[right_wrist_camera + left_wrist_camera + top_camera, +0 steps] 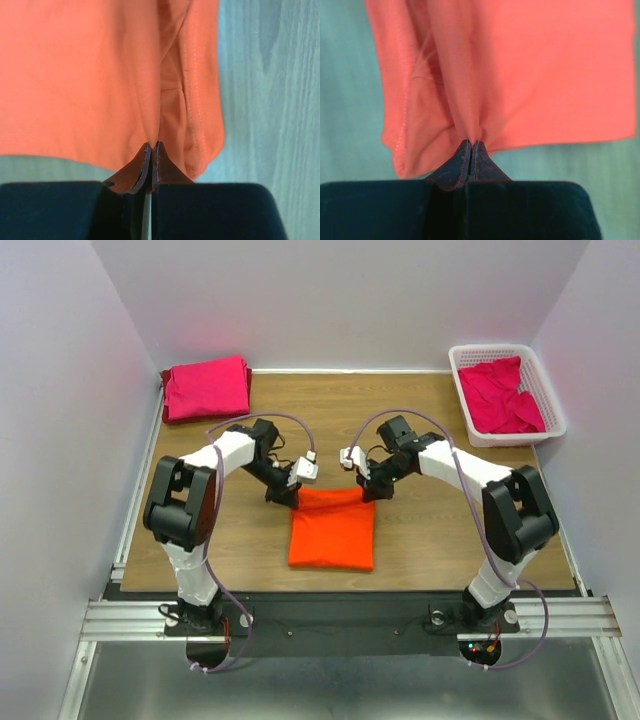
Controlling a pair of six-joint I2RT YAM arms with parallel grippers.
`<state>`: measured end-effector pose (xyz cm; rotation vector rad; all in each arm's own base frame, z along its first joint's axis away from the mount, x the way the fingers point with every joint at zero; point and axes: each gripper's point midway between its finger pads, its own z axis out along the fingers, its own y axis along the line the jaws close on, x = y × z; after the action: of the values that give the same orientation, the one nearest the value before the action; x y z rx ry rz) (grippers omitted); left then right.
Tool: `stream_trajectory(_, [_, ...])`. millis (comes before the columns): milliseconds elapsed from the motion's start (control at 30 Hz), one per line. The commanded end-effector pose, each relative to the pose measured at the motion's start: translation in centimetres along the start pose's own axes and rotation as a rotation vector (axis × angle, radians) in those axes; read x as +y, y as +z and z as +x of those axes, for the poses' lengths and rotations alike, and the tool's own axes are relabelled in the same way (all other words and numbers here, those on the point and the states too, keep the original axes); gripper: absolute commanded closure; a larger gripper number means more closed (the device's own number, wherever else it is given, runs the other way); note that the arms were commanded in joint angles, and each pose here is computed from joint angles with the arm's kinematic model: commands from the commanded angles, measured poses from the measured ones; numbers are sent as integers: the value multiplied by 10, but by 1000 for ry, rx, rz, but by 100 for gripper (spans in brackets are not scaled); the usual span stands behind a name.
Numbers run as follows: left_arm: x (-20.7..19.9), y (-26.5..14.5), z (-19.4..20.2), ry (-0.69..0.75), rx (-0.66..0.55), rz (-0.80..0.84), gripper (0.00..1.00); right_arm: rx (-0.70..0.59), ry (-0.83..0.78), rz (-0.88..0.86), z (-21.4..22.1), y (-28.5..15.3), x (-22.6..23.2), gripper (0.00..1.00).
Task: Fold and stack the t-shirts
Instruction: Fold the tshirt
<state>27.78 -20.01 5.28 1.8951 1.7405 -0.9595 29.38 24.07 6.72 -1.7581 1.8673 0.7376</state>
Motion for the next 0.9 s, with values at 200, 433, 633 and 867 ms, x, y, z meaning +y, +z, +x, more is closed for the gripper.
stream_trajectory(200, [-30,-16,3,-32,8,-49,85,-48,173,40,-16,-21,6,88])
stream_trajectory(433, [-12,-34,-26,-16,-56,-20,100,-99,130,66,-37,-31,-16,99])
stream_trajectory(633, [1,-45,-25,-68,-65,-60,100,-95,96,87,-41,-30,-29,99])
stream_trajectory(867, [55,-29,12,-185,-54,-110,81,-9,130,99,-1,15,-71,93])
